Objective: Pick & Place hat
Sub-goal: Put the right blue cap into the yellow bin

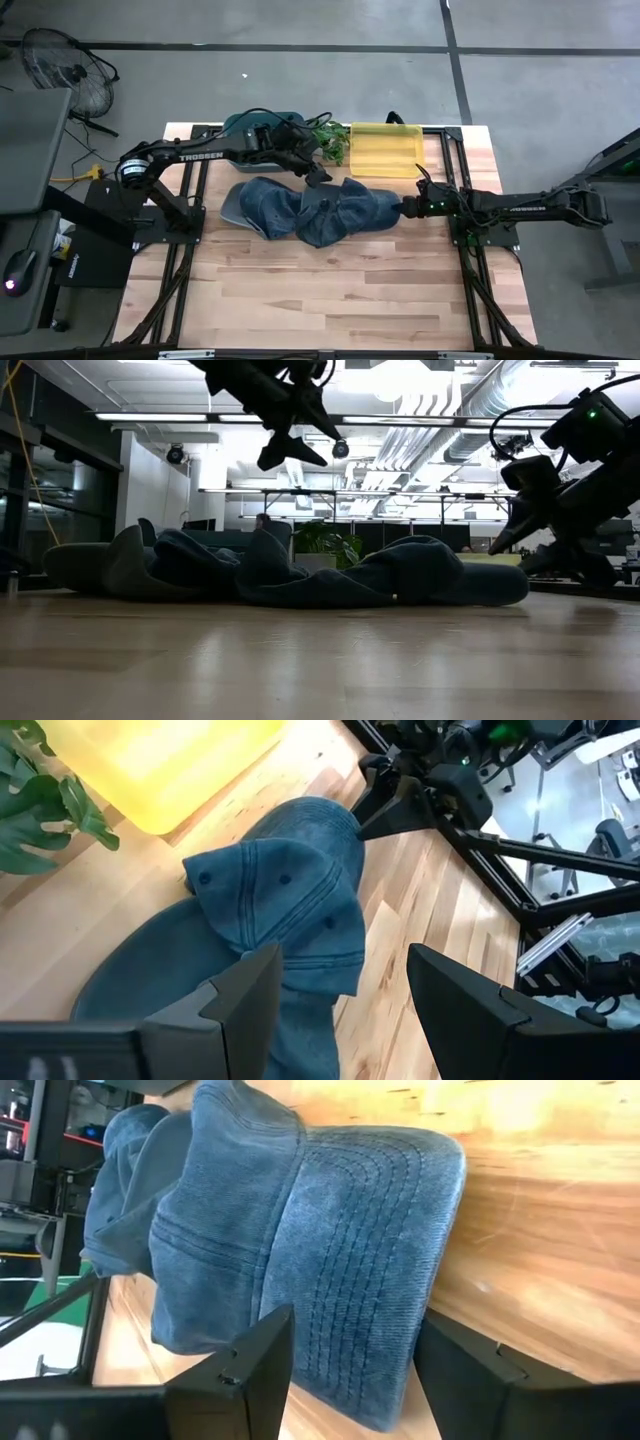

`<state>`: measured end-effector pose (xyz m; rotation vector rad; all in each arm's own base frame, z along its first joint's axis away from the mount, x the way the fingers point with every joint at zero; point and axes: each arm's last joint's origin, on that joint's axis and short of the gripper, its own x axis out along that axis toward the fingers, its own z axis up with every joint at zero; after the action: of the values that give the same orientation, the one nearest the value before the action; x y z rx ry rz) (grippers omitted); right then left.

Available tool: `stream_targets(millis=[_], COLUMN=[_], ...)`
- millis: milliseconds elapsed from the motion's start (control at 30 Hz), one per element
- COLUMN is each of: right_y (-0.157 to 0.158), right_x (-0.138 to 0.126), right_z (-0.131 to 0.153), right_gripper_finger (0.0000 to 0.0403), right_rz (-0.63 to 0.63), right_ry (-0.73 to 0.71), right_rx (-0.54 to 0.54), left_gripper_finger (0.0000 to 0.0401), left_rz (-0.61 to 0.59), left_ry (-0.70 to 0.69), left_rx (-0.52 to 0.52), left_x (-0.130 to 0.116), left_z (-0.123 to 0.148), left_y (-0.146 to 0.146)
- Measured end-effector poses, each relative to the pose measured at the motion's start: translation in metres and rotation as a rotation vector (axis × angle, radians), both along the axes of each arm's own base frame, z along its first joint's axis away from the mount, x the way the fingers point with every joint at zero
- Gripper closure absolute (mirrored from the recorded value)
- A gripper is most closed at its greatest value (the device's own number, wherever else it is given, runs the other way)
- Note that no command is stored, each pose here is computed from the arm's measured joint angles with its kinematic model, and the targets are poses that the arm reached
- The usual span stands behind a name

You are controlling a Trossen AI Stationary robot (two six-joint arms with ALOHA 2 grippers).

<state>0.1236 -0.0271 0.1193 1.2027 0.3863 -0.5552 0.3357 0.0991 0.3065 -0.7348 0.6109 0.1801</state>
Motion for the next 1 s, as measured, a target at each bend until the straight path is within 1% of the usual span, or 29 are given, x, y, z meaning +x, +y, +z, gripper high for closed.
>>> stream_targets(millis=[133, 267, 367, 467, 533, 567, 700, 800, 933, 1000], right_y=[0.000, 0.000, 0.000, 0.000, 0.000, 0.000, 0.000, 0.000, 0.000, 0.000], right_x=[0.000, 0.000, 0.000, 0.000, 0.001, 0.002, 0.002, 0.004, 0.007, 0.010], right_z=[0.000, 0.000, 0.000, 0.001, 0.002, 0.003, 0.004, 0.007, 0.012, 0.019], right_gripper_finger=[0.0239, 0.0274, 0.0307, 0.0351, 0.0380, 0.0388, 0.0392, 0.0395, 0.0395, 0.0396], right_rz=[-0.001, 0.008, 0.012, 0.013, 0.029, 0.039, 0.048, 0.060, 0.081, 0.096], right_ry=[0.002, 0.006, 0.007, 0.000, -0.013, -0.019, -0.024, -0.061, -0.112, -0.132], right_rx=[-0.007, -0.023, -0.029, -0.029, -0.038, -0.047, -0.053, -0.061, -0.060, -0.069], left_gripper_finger=[0.0187, 0.0187, 0.0187, 0.0187, 0.0187, 0.0187, 0.0187, 0.0187, 0.0187, 0.0187], left_rz=[0.000, 0.001, 0.001, 0.001, 0.001, 0.001, 0.004, 0.007, -0.002, 0.000], left_ry=[-0.004, -0.004, -0.003, -0.003, -0.003, -0.003, -0.003, -0.003, -0.007, -0.008], left_rx=[0.001, 0.001, 0.001, 0.001, 0.001, 0.001, -0.005, -0.011, -0.045, -0.072], left_x=[0.000, 0.000, 0.000, 0.000, 0.000, 0.000, 0.000, 0.000, 0.000, 0.000], left_z=[0.000, 0.000, 0.000, 0.000, 0.000, 0.000, 0.000, 0.000, 0.000, 0.001], left_y=[0.000, 0.000, 0.000, 0.000, 0.000, 0.000, 0.000, 0.000, 0.000, -0.001])
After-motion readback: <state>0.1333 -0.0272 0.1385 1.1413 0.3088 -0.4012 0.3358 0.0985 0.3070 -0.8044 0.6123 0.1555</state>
